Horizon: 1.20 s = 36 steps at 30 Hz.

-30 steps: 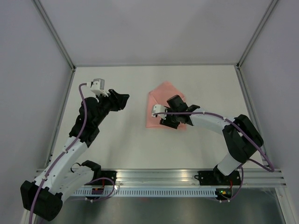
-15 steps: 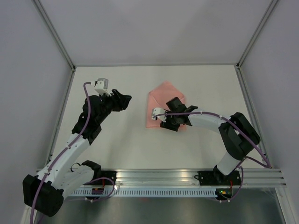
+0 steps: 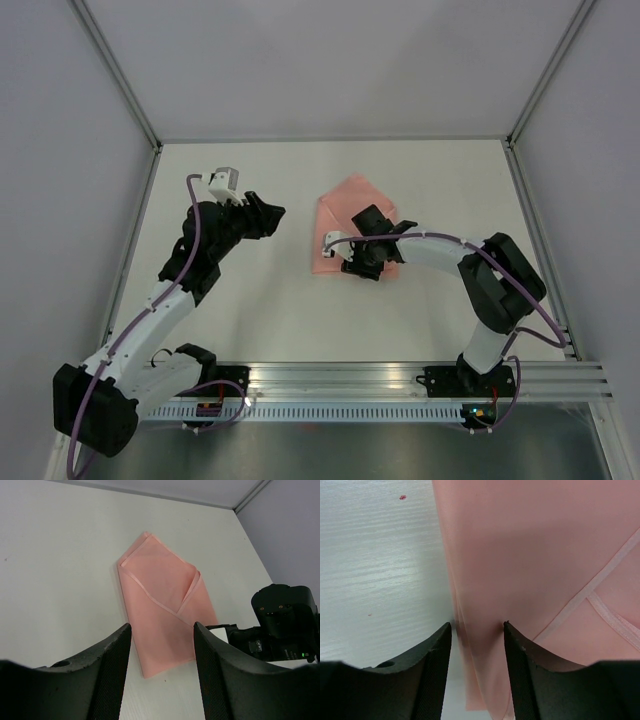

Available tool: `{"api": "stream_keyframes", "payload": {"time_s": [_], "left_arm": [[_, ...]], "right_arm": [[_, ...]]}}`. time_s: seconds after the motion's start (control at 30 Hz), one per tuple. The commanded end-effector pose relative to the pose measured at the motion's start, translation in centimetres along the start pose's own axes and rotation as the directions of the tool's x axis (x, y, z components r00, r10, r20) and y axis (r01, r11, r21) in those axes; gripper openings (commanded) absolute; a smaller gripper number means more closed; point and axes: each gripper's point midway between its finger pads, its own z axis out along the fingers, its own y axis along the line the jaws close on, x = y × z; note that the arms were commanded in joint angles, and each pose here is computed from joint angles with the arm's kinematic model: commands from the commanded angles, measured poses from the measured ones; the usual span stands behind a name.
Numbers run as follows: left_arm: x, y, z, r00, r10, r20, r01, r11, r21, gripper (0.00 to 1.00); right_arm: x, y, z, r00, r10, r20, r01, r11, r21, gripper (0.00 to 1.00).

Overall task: Fold the napkin, place the utensils inside, and roll it up
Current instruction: Roll the napkin at the center of the board.

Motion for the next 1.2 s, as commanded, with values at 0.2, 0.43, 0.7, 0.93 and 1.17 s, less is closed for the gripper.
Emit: {"api": "stream_keyframes", "payload": {"time_s": [0.2, 0.43, 0.7, 0.93, 1.17], "left_arm": [[-0.2, -1.0, 0.5, 0.998, 0.06, 0.014, -0.061, 0.995, 0.074, 0.58], [0.0, -1.2, 0.6, 0.997, 0.07, 0.012, -0.071, 0.994, 0.088, 0.56], [-0.2, -1.5, 0.2, 0.996, 0.083, 0.037, -0.087, 0.991, 0.104, 0.53], [0.7, -3.3, -0.7, 0.983, 0.159, 0.088, -0.168, 0.979, 0.117, 0.49], [3.0, -5.0, -1.0, 0.96, 0.258, 0.105, -0.272, 0.95, 0.153, 0.44]], "right_arm": [[1.3, 1.2, 1.0, 0.999, 0.006, -0.037, -0.009, 0.996, -0.091, 0.45], [2.3, 1.9, 1.6, 0.997, 0.014, -0.078, -0.024, 0.991, -0.129, 0.33], [3.0, 3.0, 1.7, 0.995, 0.037, -0.089, -0.055, 0.976, -0.21, 0.26], [3.6, 3.7, 1.0, 0.992, 0.09, -0.093, -0.116, 0.937, -0.328, 0.18], [4.3, 4.1, 0.6, 0.987, 0.122, -0.105, -0.156, 0.888, -0.433, 0.14]]}}
